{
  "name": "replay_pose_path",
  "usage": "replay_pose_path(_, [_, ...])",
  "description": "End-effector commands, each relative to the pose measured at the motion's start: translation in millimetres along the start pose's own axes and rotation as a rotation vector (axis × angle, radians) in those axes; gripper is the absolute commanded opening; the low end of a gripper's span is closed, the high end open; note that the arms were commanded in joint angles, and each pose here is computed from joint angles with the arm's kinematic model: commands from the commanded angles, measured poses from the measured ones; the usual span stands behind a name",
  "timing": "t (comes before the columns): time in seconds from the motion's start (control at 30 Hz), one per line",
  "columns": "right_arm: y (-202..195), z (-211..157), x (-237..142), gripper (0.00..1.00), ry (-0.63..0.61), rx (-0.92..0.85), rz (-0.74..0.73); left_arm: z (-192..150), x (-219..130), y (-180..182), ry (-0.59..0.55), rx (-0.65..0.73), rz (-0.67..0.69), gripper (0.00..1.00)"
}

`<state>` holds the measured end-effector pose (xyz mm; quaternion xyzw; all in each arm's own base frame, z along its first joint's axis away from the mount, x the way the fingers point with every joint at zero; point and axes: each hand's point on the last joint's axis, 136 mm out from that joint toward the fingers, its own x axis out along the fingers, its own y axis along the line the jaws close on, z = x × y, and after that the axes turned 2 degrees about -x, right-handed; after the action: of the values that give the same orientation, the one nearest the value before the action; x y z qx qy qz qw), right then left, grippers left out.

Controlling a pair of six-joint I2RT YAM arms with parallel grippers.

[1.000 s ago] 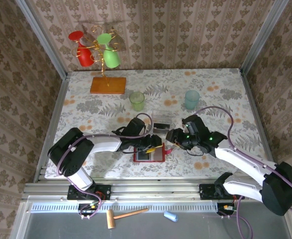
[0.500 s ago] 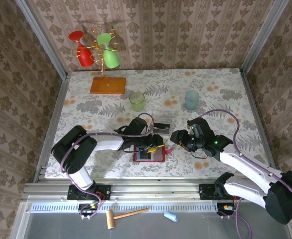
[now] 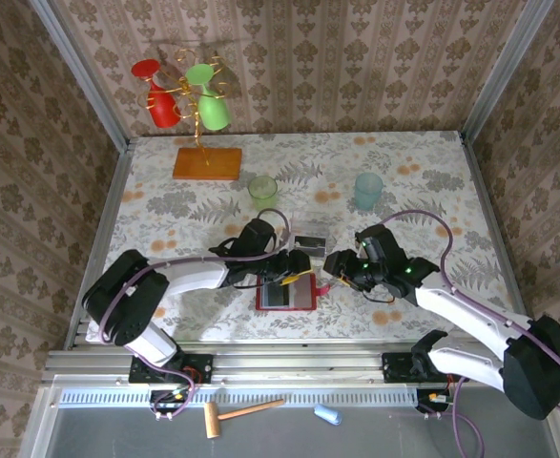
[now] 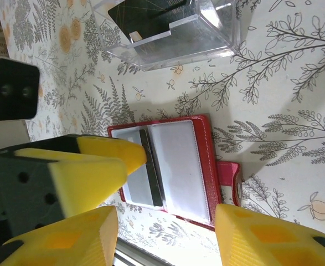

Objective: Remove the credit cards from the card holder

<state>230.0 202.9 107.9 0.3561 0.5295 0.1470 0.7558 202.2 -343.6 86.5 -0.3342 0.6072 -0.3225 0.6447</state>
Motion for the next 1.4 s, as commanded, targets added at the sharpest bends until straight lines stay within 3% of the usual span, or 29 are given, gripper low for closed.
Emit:
replay_pose_path(0.0, [8, -2, 7, 0.49, 0.024, 0.009, 0.023, -3, -11, 12, -0.010, -0.016, 0.039, 0.59])
replay_pose_path(0.53, [36, -19, 49, 0.44, 0.149, -0.049, 0.020, -10, -49, 56, -0.085, -0.052, 0.154, 0.50])
replay_pose_path(0.97, [42, -29, 70, 0.43, 0.212, -0.064, 0.002, -19, -49, 86, -0.067, -0.093, 0.202, 0.45])
replay_pose_path(1.37, [52, -46, 92, 0.42, 0.295, -0.067, 0.036, -18, -53, 93, -0.078, -0.102, 0.213, 0.45])
